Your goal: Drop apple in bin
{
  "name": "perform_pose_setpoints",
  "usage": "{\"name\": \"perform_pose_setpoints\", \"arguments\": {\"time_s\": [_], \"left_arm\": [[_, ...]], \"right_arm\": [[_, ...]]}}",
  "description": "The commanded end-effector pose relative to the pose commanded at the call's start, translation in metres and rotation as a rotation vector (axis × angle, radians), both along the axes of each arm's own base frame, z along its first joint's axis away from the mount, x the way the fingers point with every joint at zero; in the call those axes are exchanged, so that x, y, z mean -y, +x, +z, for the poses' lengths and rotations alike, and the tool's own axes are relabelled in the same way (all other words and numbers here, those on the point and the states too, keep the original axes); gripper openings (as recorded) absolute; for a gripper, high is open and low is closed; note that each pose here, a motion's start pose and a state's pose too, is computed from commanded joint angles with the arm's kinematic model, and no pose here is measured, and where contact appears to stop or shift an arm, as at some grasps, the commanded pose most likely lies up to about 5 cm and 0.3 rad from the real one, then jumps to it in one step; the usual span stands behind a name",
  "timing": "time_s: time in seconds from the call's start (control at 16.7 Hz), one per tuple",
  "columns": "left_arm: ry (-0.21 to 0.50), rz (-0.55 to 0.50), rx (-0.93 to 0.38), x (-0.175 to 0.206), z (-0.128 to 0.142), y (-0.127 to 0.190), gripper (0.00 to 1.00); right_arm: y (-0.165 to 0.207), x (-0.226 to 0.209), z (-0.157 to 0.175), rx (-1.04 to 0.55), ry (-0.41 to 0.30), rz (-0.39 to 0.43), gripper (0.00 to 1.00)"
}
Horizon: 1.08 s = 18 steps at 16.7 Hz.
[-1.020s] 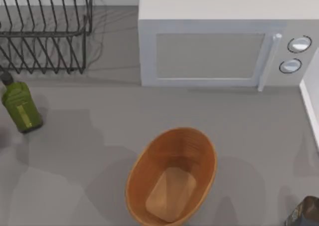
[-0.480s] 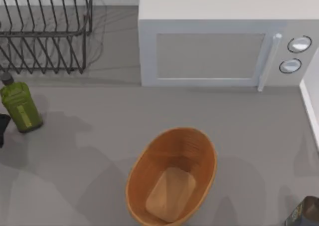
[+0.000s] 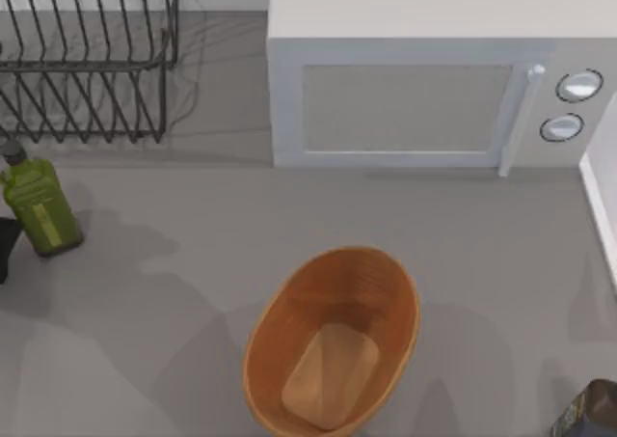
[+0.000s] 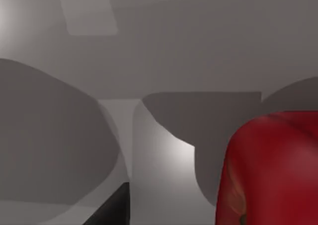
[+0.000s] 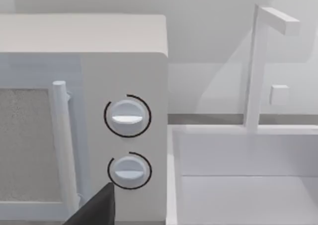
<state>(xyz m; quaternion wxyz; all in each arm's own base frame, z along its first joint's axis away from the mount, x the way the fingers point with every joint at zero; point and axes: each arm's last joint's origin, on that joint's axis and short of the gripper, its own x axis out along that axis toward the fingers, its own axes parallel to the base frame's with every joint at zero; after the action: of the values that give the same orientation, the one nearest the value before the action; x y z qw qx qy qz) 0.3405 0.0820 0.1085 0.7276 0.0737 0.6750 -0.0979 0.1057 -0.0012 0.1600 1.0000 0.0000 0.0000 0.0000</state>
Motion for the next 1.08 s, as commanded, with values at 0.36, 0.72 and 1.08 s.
{"name": "perform_pose_setpoints", "arguments": {"time_s": [0.36,0.72,1.08], "left_arm": [[0.0,0.0,0.0,0.0,0.0,0.0,0.55],[0.0,0.0,0.0,0.0,0.0,0.0,0.1],[0.0,0.0,0.0,0.0,0.0,0.0,0.0]], "right_arm": [[0.0,0.0,0.0,0.0,0.0,0.0,1.0],[0.0,0.0,0.0,0.0,0.0,0.0,1.0],[0.0,0.0,0.0,0.0,0.0,0.0,1.0]]}}
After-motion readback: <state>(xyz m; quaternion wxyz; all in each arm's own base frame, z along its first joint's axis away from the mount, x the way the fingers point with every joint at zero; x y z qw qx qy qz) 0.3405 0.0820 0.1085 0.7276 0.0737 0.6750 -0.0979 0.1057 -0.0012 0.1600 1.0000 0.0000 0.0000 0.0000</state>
